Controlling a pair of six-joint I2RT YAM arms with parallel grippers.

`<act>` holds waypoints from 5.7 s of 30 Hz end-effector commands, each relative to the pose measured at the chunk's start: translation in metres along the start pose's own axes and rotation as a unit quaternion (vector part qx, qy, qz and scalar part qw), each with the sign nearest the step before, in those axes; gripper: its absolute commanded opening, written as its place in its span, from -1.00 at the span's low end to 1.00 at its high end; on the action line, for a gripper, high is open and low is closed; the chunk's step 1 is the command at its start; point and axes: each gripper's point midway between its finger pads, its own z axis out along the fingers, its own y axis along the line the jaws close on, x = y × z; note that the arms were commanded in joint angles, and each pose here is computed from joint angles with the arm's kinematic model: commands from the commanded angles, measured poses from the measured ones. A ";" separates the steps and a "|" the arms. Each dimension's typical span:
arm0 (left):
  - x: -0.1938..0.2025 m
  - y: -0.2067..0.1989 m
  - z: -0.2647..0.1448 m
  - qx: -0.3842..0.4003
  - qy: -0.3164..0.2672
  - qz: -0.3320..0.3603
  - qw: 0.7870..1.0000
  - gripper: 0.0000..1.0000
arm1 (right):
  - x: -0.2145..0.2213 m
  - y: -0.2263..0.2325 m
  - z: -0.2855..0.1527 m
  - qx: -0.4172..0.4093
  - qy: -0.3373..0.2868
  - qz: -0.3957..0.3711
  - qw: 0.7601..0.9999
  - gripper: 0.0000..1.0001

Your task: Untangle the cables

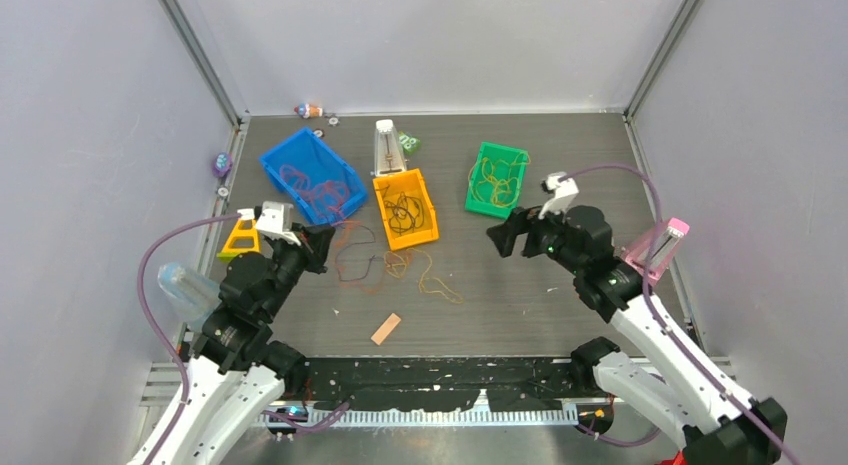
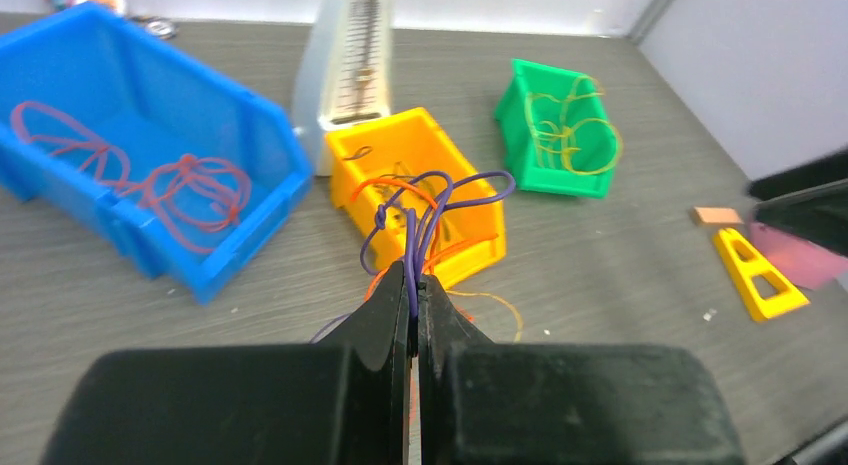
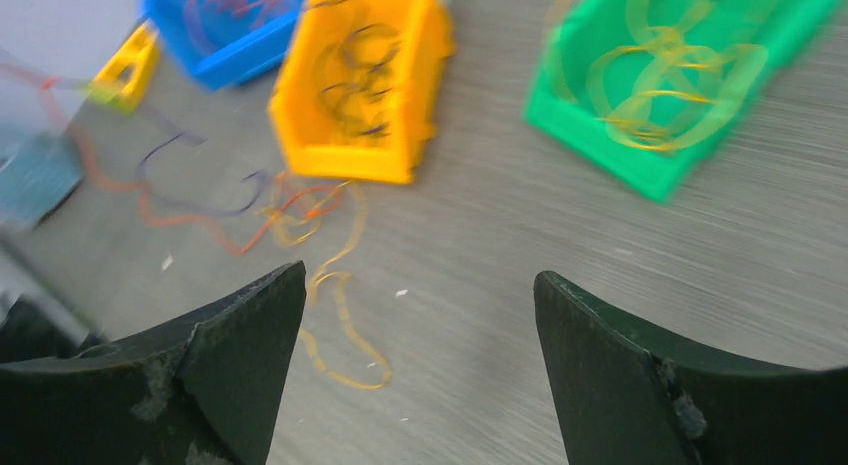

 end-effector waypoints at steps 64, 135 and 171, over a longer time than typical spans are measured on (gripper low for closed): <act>0.140 -0.065 0.043 0.217 0.091 0.056 0.970 0.95 | -0.032 0.166 0.005 -0.142 0.089 -0.156 0.973 -0.89; 0.099 0.045 0.031 -0.076 0.055 -0.061 0.994 -1.00 | -0.187 -0.004 -0.014 0.163 -0.091 -0.037 0.982 -0.90; 0.091 0.050 0.027 -0.102 0.077 -0.052 0.990 -1.00 | -0.078 -0.108 0.182 0.315 0.097 -0.063 0.942 -0.90</act>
